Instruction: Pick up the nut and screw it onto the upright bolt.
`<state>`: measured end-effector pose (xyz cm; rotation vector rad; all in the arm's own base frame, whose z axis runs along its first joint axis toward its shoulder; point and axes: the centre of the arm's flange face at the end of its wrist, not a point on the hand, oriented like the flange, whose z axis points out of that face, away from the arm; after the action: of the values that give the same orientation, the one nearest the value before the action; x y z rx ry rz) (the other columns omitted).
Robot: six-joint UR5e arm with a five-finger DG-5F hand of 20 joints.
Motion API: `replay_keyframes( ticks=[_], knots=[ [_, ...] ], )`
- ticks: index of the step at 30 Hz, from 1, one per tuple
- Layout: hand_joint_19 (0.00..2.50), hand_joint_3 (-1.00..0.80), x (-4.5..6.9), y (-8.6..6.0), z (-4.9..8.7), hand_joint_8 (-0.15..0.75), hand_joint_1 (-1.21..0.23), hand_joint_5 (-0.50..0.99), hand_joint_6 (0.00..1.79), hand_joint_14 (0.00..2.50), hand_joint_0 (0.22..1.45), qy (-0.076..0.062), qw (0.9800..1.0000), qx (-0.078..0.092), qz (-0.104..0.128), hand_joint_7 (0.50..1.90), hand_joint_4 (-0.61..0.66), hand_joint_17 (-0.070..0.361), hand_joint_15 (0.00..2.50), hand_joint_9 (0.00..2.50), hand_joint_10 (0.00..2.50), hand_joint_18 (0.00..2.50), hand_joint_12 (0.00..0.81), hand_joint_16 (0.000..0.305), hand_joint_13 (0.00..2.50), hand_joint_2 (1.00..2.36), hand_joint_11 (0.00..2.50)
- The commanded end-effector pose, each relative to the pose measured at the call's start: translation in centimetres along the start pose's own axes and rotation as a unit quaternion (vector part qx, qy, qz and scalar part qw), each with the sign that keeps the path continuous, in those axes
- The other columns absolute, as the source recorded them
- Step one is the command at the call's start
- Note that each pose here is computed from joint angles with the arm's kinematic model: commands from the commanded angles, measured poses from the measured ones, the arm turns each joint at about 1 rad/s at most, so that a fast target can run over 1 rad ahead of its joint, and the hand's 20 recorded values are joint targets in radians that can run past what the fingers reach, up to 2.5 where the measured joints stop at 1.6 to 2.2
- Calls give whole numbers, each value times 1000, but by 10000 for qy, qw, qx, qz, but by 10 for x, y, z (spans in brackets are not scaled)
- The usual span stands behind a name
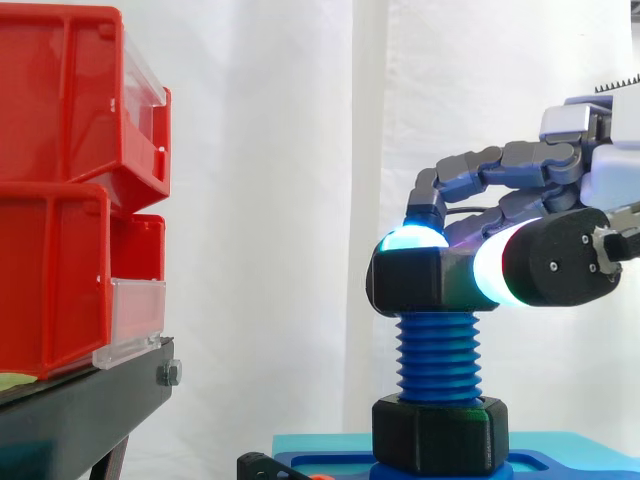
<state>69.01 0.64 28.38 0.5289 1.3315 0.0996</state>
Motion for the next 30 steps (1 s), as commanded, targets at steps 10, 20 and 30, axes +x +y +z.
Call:
replay_keyframes(
  ticks=[10,20,30],
  knots=[
    [0,-500,4,4,-4,323,-666,-129,501,0,540,86,10000,-6,42,1374,266,88,0,678,0,213,342,39,458,1000,4],
    [0,-500,4,7,-4,325,-663,-128,501,0,540,92,9999,-36,56,1372,264,88,0,688,0,232,346,39,473,1000,7],
    [0,-500,5,6,-5,327,-663,-128,502,0,540,145,9999,-17,40,1369,265,88,0,695,0,247,346,39,483,1000,10]
  ],
)
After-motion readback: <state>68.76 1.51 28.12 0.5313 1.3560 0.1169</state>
